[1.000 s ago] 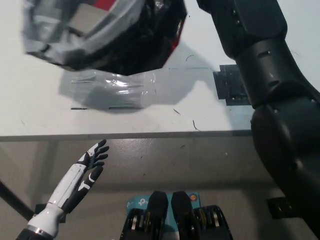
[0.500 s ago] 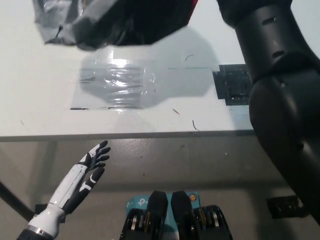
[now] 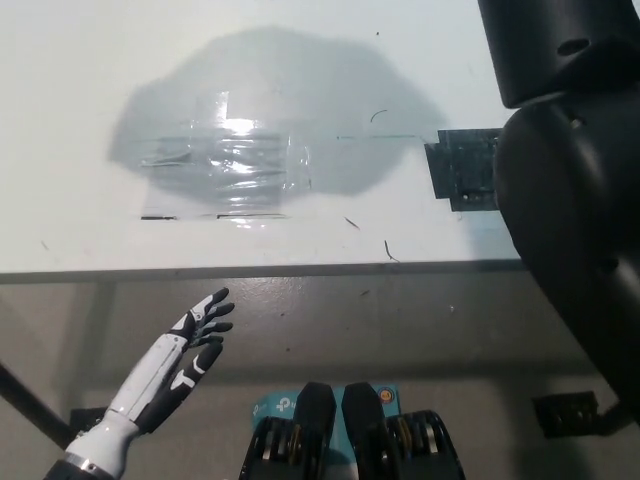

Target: Use the right hand to pick up a small rectangular container and put it into a plastic bag and lift the bag

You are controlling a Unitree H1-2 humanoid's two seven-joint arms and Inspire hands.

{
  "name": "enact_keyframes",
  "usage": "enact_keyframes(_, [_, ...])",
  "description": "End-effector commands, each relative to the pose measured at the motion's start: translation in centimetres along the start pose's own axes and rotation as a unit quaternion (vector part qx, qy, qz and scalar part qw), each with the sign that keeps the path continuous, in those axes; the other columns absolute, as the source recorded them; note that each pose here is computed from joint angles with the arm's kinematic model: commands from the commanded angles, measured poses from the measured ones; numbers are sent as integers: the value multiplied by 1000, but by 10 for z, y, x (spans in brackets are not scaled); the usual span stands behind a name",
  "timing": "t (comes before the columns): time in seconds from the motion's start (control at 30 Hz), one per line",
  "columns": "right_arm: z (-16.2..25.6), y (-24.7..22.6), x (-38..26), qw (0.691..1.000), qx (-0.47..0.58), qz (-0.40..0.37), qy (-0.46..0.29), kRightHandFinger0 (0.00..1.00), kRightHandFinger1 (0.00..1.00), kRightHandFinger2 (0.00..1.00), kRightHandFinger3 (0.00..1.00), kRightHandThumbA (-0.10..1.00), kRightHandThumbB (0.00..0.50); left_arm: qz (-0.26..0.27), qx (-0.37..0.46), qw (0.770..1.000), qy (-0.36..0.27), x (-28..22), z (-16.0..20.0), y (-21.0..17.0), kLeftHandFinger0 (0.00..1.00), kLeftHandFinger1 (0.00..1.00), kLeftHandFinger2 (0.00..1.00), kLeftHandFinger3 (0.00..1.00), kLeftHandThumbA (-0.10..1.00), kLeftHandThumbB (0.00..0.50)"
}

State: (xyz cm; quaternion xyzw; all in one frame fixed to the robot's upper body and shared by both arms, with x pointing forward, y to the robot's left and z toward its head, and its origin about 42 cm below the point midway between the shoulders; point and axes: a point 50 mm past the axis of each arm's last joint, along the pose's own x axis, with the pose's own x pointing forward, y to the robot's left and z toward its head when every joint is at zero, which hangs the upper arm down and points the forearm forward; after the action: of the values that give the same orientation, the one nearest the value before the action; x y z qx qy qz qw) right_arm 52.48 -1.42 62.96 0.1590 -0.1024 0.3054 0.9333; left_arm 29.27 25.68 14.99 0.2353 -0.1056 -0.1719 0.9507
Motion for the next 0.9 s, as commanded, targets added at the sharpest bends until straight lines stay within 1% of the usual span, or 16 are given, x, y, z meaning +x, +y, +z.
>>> enact_keyframes(0.0, [45, 34, -6, 998, -3, 37, -53, 0, 138, 552, 728, 23, 127, -8, 31, 999, -19, 1, 7, 11, 809, 826, 913, 1000, 1000, 128])
enact_keyframes(0.03, [54, 40, -9, 997, -2, 46, -67, 0, 116, 521, 680, 26, 122, -5, 30, 999, -22, 4, 8, 12, 809, 826, 913, 1000, 1000, 122])
enact_keyframes(0.17, [58, 46, -10, 996, -2, 45, -70, 0, 104, 512, 655, 25, 125, -9, 30, 999, -19, 3, 8, 13, 825, 834, 920, 1000, 1000, 117])
enact_keyframes(0.2, [46, 40, -7, 998, -1, 39, -55, 0, 110, 538, 730, 6, 126, -10, 31, 999, -19, 3, 8, 13, 817, 825, 919, 1000, 1000, 120])
enact_keyframes(0.27, [17, 27, 0, 1000, 1, 26, -18, 0, 160, 632, 773, -1, 118, -14, 32, 999, -17, 2, 8, 12, 814, 822, 919, 1000, 1000, 120])
enact_keyframes(0.3, [-22, 16, 5, 1000, -3, 7, 25, 0, 160, 645, 745, -57, 135, -16, 30, 999, -17, 4, 9, 12, 813, 822, 920, 1000, 1000, 118])
enact_keyframes(0.4, [-47, 10, 6, 999, -5, -7, 52, 0, 149, 630, 733, -74, 144, -17, 29, 999, -18, 5, 10, 12, 812, 823, 924, 1000, 1000, 116])
enact_keyframes(0.5, [-119, -3, 4, 991, -25, -34, 127, 0, 161, 635, 857, -17, 159, -17, 32, 999, -18, 4, 10, 11, 810, 823, 925, 1000, 1000, 115])
enact_keyframes(0.53, [-125, -2, 4, 990, -30, -34, 134, 0, 175, 640, 822, 37, 170, -17, 37, 999, -19, 4, 11, 12, 801, 817, 922, 1000, 1000, 113])
enact_keyframes(0.57, [-121, 0, 5, 990, -33, -31, 131, 0, 175, 633, 806, 57, 174, -16, 39, 999, -20, 4, 11, 12, 798, 815, 921, 1000, 1000, 113])
enact_keyframes(0.6, [-106, 5, 7, 992, -35, -23, 119, 0, 182, 649, 876, 60, 167, -15, 43, 999, -24, 5, 11, 13, 796, 812, 919, 1000, 1000, 104])
enact_keyframes(0.63, [-98, 8, 9, 993, -33, -19, 112, 0, 163, 639, 874, 63, 166, -15, 44, 999, -26, 5, 12, 14, 796, 811, 918, 1000, 1000, 102])
enact_keyframes(0.67, [-73, 19, 12, 996, -25, -3, 91, 0, 41, 474, 587, 35, 195, -15, 44, 999, -29, 6, 12, 15, 797, 811, 918, 1000, 1000, 100])
enact_keyframes(0.73, [-47, 34, 13, 998, -19, 12, 64, 0, 12, 429, 510, 5, 190, -16, 43, 999, -28, 6, 13, 16, 802, 814, 922, 1000, 1000, 105])
enact_keyframes(0.77, [-38, 39, 13, 998, -20, 15, 54, 0, 3, 419, 486, 15, 191, -16, 43, 999, -28, 6, 13, 16, 803, 815, 923, 1000, 1000, 105])
enact_keyframes(0.87, [0, 66, 11, 998, -30, 49, 13, 0, 69, 486, 541, 33, 162, -15, 34, 999, -25, 6, 13, 16, 804, 826, 931, 1000, 1000, 111])
